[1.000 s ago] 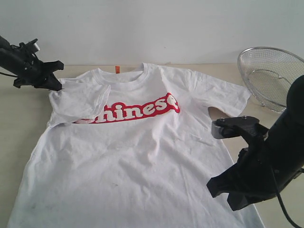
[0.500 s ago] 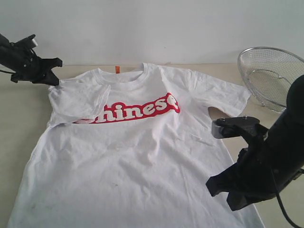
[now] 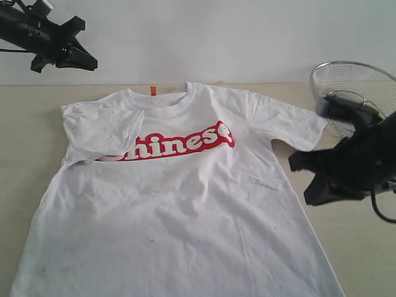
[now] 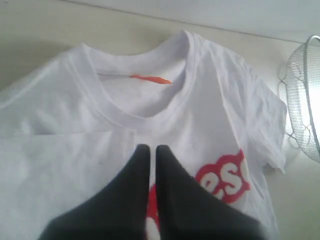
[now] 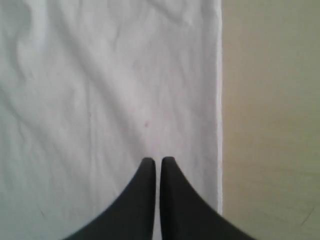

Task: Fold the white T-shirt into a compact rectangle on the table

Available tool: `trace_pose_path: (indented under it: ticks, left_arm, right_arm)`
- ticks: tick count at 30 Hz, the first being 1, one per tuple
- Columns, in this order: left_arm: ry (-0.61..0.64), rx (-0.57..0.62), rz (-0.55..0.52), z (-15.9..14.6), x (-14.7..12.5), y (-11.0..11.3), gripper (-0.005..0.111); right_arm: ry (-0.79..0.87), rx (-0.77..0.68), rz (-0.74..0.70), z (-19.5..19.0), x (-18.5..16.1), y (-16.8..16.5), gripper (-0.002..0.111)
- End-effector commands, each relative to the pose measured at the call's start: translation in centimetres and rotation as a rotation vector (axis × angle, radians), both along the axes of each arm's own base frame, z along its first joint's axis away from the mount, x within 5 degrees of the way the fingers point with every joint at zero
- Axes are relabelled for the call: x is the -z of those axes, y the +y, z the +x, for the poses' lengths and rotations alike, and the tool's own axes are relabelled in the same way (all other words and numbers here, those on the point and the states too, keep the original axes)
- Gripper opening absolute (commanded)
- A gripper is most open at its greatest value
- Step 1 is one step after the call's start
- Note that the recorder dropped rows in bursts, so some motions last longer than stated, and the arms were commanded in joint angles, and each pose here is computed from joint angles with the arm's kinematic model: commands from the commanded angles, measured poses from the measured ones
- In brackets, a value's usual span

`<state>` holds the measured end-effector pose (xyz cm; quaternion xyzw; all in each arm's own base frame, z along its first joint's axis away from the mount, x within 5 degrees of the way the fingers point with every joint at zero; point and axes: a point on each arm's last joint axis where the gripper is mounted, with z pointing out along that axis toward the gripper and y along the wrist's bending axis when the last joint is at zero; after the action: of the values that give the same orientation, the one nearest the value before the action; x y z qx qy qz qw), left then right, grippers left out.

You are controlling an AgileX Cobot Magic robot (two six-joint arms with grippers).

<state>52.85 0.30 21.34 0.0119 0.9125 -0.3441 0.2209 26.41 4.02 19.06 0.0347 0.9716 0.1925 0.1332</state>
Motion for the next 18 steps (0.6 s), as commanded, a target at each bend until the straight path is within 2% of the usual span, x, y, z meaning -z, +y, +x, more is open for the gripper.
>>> trace_pose_path:
  ticks: [1, 4, 11, 18]
  left_arm:
    - [0.036, 0.051, -0.04, -1.2, -1.3, -3.2, 0.005]
    - [0.041, 0.071, -0.033, -2.7, -3.0, -4.2, 0.005]
    - [0.057, 0.108, 0.044, -7.9, -6.5, -4.7, 0.005]
    - [0.026, 0.066, 0.101, -13.6, -6.6, -4.4, 0.005]
  right_arm:
    - [-0.085, 0.038, 0.026, 2.1, -2.4, -1.4, 0.0]
    - [-0.121, 0.074, 0.039, 3.8, -3.0, -1.9, 0.0]
    - [-0.076, 0.201, 0.155, 8.1, -0.4, -1.8, 0.0]
    - [-0.034, 0.428, 0.247, 10.4, 3.7, -2.0, 0.0]
